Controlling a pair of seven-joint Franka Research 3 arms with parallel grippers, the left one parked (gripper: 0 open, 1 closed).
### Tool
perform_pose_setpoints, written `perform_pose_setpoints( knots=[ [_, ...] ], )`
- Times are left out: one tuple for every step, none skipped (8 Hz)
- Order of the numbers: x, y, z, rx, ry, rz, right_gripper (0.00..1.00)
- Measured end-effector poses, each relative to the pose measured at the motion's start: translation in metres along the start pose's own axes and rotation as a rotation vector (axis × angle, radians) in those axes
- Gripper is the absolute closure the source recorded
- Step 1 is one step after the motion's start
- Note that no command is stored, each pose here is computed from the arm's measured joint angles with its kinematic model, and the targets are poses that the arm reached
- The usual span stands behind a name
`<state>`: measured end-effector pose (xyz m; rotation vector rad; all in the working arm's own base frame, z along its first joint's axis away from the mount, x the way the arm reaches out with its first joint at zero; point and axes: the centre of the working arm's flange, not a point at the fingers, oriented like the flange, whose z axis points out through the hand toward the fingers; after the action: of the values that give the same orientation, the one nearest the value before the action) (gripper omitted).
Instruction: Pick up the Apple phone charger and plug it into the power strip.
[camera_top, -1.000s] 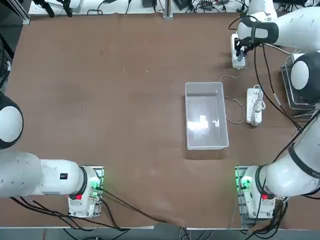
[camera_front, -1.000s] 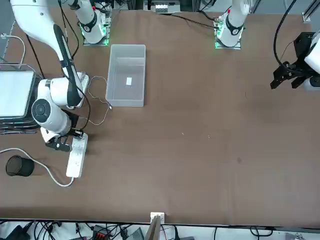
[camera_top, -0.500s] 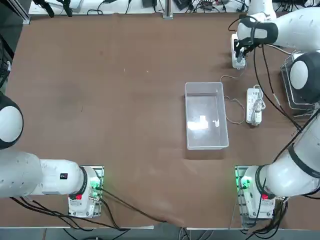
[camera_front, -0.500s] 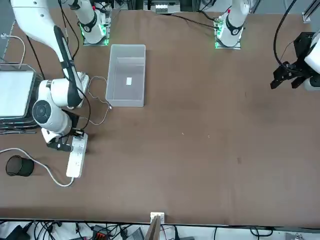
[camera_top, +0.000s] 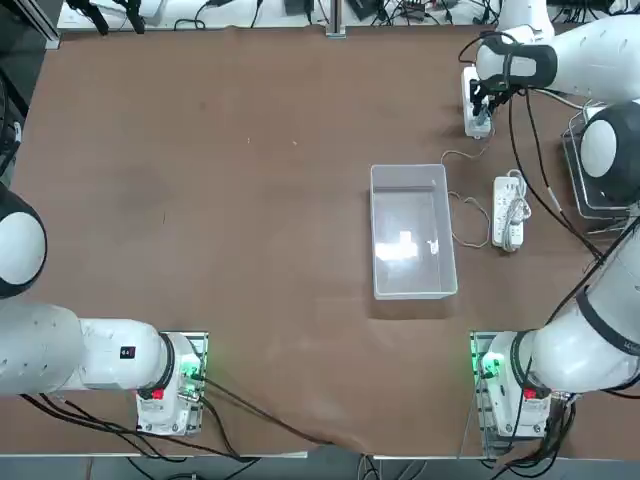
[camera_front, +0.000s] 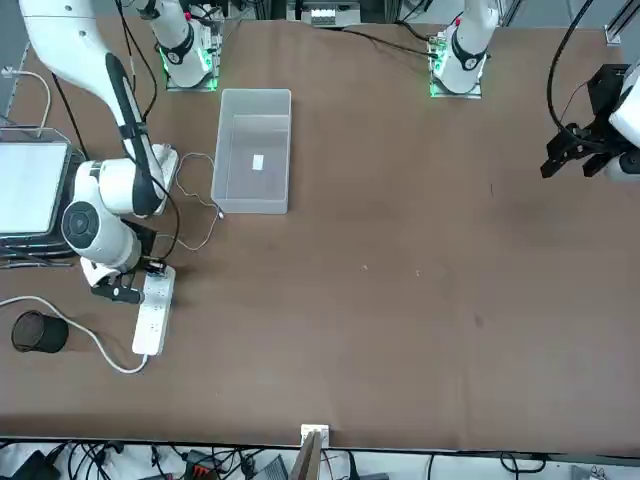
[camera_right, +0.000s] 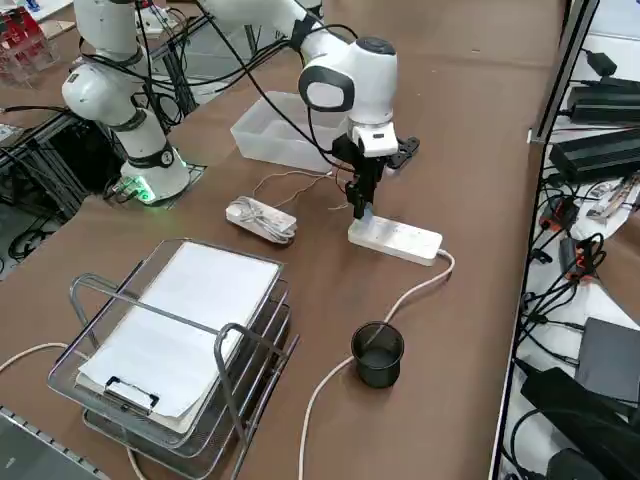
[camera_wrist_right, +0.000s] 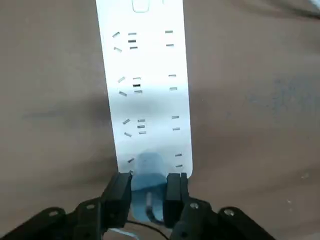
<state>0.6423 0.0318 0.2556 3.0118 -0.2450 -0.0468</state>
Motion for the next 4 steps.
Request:
perform_pose_setpoints(
  knots=[
    [-0.0002,-0.0007,0.0,0.009,-0.003,0.005,0.63],
    [-0.0004,-0.0014,0.0,0.015,-0.004,0.005,0.63],
    [-0.0004,-0.0015,0.0,0.016,-0.005,0.001,0.63],
    [-0.0004,-0.0014,0.0,0.016,-0.005,-0.008,0.63]
  ],
)
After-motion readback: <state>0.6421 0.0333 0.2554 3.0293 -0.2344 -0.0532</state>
